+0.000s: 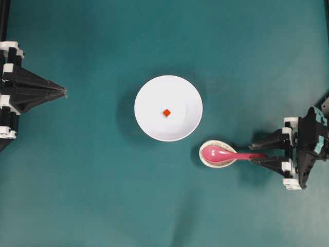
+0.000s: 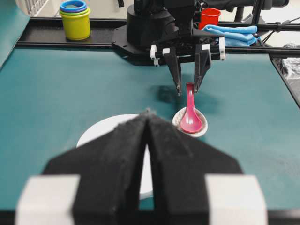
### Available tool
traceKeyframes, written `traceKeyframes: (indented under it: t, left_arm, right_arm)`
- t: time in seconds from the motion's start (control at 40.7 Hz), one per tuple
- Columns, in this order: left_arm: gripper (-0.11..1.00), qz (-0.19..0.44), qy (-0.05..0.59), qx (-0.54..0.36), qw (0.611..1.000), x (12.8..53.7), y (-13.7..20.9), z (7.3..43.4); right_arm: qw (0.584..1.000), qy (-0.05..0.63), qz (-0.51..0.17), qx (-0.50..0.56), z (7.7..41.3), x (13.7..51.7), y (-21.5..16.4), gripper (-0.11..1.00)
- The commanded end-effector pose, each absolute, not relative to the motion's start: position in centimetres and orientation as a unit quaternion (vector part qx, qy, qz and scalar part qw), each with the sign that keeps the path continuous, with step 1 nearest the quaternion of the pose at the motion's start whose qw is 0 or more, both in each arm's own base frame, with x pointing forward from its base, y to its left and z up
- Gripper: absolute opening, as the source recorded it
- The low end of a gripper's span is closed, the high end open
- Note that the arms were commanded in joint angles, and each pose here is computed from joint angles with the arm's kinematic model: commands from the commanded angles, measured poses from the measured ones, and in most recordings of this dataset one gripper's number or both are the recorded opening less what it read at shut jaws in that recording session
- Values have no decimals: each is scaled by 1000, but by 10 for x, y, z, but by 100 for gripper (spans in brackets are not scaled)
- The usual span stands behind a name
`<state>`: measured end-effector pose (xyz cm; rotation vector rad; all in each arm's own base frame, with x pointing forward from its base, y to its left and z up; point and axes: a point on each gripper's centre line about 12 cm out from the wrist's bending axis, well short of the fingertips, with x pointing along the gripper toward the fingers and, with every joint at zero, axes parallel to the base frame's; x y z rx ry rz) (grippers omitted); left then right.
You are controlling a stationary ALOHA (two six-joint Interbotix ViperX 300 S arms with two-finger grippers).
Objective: Grip the spoon and scoop the red block from the bowl with right arm.
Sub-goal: 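Move the right gripper to the pink spoon handle and close on it, then lift the pink spoon with the right gripper and carry it over the bowl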
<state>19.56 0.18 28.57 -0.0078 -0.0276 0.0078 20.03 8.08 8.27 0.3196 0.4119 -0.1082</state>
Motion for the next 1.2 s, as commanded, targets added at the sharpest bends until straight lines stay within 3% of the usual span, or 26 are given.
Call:
traceKeyframes:
  t: [0.0,0.589,0.86,1.179]
  left_arm:
    - [0,5,-28,-2,1000,198,2,298]
    - [0,7,-25,-2,1000,199,3,296]
    - [0,6,-24,-3,1000,199,3,296]
    - [0,6,-24,-2,1000,199,3,296]
  right_arm:
    - [966,197,-49,162,85,204,86,49]
    - [967,208,-46,139,78,203,88,47]
    - [970,204,-41,125,79,204,89,24]
    - [974,170,-27,144,102,211,93,23]
